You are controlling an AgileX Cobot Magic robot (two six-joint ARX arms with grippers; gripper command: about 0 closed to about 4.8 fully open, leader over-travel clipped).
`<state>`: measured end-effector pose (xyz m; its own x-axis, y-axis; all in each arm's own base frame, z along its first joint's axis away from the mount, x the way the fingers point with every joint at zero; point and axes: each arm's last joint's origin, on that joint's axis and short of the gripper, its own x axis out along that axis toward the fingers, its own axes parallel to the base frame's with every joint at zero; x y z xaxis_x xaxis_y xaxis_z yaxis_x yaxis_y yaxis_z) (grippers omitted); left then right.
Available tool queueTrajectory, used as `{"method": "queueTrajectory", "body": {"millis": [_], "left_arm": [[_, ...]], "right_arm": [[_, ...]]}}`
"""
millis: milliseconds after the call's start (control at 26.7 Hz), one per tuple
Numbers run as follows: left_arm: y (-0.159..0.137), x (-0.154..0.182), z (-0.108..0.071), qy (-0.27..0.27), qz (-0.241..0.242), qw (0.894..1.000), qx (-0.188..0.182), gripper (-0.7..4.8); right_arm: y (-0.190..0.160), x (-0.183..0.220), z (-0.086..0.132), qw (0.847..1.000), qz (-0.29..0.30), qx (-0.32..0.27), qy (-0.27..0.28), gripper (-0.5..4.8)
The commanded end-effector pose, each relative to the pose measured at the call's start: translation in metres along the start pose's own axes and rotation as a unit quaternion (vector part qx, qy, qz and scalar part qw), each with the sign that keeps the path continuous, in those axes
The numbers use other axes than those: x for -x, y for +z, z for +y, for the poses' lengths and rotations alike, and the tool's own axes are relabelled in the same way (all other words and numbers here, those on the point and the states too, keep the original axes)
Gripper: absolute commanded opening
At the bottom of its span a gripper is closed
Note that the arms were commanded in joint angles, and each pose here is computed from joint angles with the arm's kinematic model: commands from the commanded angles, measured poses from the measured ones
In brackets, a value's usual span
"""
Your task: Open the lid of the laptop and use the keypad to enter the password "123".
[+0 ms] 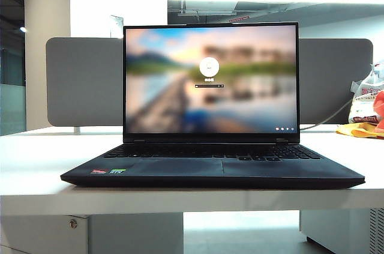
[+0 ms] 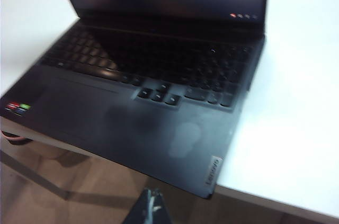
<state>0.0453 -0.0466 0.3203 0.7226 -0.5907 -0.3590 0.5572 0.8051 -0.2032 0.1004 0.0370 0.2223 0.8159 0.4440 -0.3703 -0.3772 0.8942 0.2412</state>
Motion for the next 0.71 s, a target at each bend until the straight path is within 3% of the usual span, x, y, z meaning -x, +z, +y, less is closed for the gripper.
{"method": "queueTrajectory", "body": {"millis": [37, 600, 712], "left_arm": [[0.0045, 0.0010, -0.0012, -0.006, -0.021, 1.000, 0.001, -0.04], [0.0042, 0.0010, -0.0012, -0.007, -0.019, 1.000, 0.001, -0.04], [0.0047, 0.0010, -0.0009, 0.001, -0.023, 0.999, -0.041, -0.04]], "right_arm": [[-0.0012, 0.0030, 0.0007, 1.000, -0.009, 0.002, 0.006, -0.01], [-0.0010, 0.0062, 0.0011, 1.000, -0.018, 0.004, 0.003, -0.01], [-0.0010, 0.0062, 0.0011, 1.000, -0.018, 0.004, 0.003, -0.01]]}}
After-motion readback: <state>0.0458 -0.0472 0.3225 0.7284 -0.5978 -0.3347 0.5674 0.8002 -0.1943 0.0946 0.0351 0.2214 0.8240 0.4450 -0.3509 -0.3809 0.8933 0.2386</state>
